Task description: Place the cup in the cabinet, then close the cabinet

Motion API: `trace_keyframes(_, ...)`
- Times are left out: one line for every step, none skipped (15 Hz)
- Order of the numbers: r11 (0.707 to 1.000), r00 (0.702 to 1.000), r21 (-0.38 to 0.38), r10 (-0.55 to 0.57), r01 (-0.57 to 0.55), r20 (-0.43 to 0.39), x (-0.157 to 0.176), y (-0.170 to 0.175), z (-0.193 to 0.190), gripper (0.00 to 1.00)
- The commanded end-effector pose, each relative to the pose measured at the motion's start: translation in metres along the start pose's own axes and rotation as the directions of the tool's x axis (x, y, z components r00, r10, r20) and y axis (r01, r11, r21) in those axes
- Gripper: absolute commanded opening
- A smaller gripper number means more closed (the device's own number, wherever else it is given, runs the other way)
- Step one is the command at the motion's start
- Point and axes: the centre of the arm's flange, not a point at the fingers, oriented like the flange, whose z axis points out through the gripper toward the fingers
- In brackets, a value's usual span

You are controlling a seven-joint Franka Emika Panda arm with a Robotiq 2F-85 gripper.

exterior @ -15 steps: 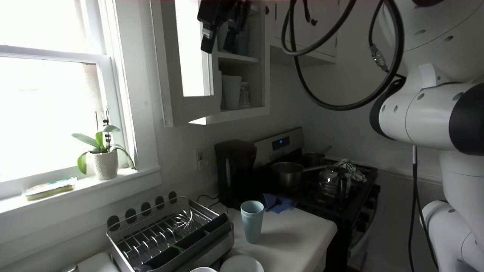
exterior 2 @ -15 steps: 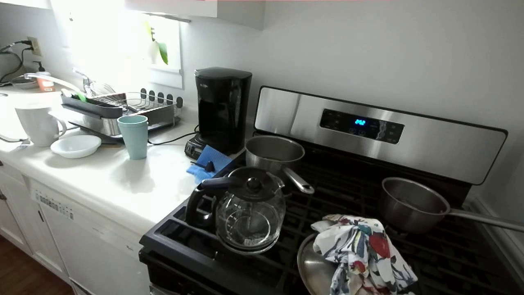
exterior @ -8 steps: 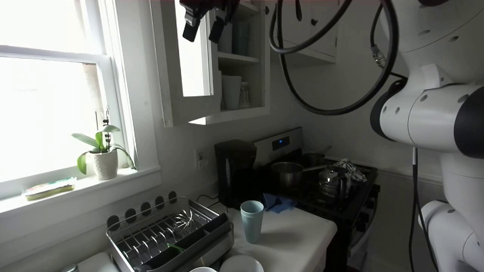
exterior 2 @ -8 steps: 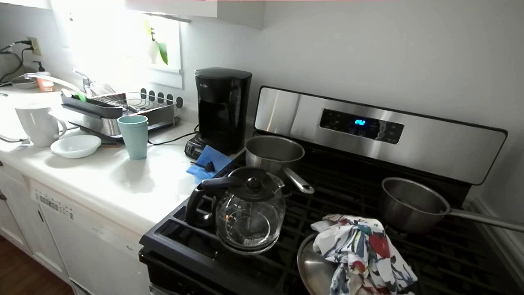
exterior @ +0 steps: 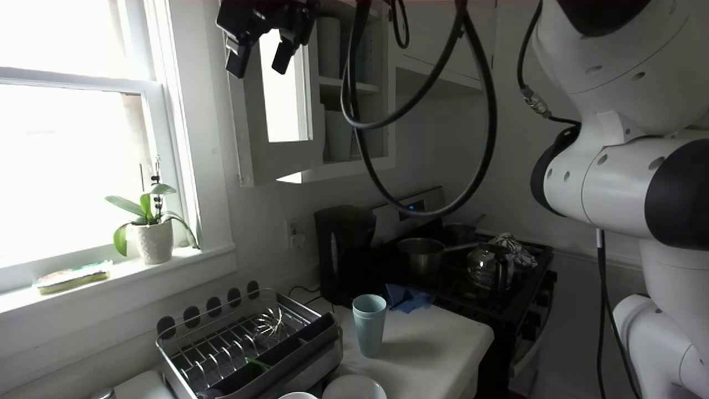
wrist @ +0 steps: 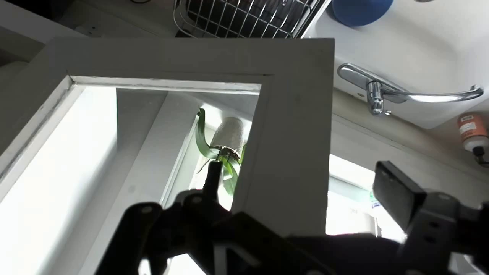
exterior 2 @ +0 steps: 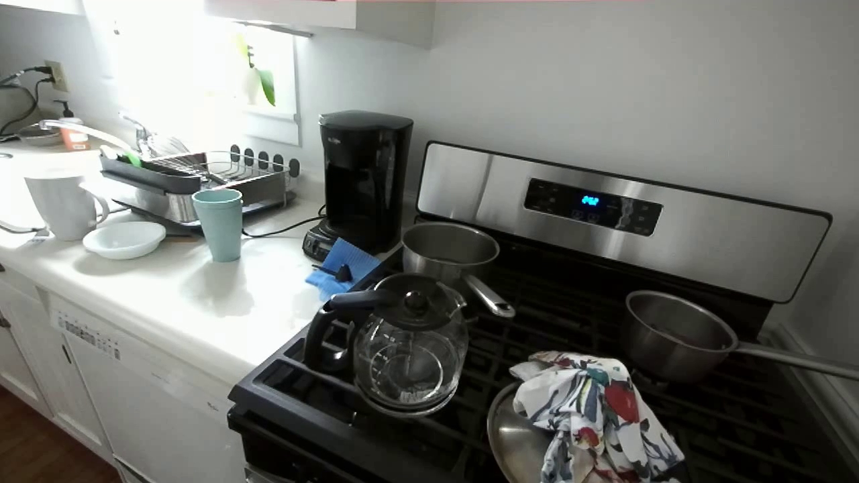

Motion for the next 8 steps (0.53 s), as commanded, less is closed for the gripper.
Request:
trace_keyframes(0.996, 0.998, -0.082, 0.014, -0.019, -0.067, -0.0146, -0.0109, -0.0055, 1.00)
trace_keyframes(0.995, 0.997, -0.101, 0.012, -0.020, -0.074, -0.0157, -0.0131, -0.0068, 1.00)
trace_keyframes(0.992, 0.997, -0.121, 0.016, -0.025, -0.077, -0.0172, -0.0146, -0.0073, 1.00)
trace_keyframes(0.990, 0.997, -0.141, 0.018, -0.029, -0.080, -0.0184, -0.0152, -0.0081, 1.00)
trace_keyframes(0.987, 0.996, -0.159, 0.023, -0.036, -0.082, -0.0198, -0.0156, -0.0090, 1.00)
trace_keyframes(0.982, 0.996, -0.182, 0.030, -0.044, -0.083, -0.0203, -0.0144, -0.0098, 1.00)
trace_keyframes(0.979, 0.996, -0.196, 0.036, -0.053, -0.087, -0.0202, -0.0124, -0.0095, 1.00)
trace_keyframes(0.974, 0.995, -0.217, 0.043, -0.061, -0.088, -0.0196, -0.0096, -0.0093, 1.00)
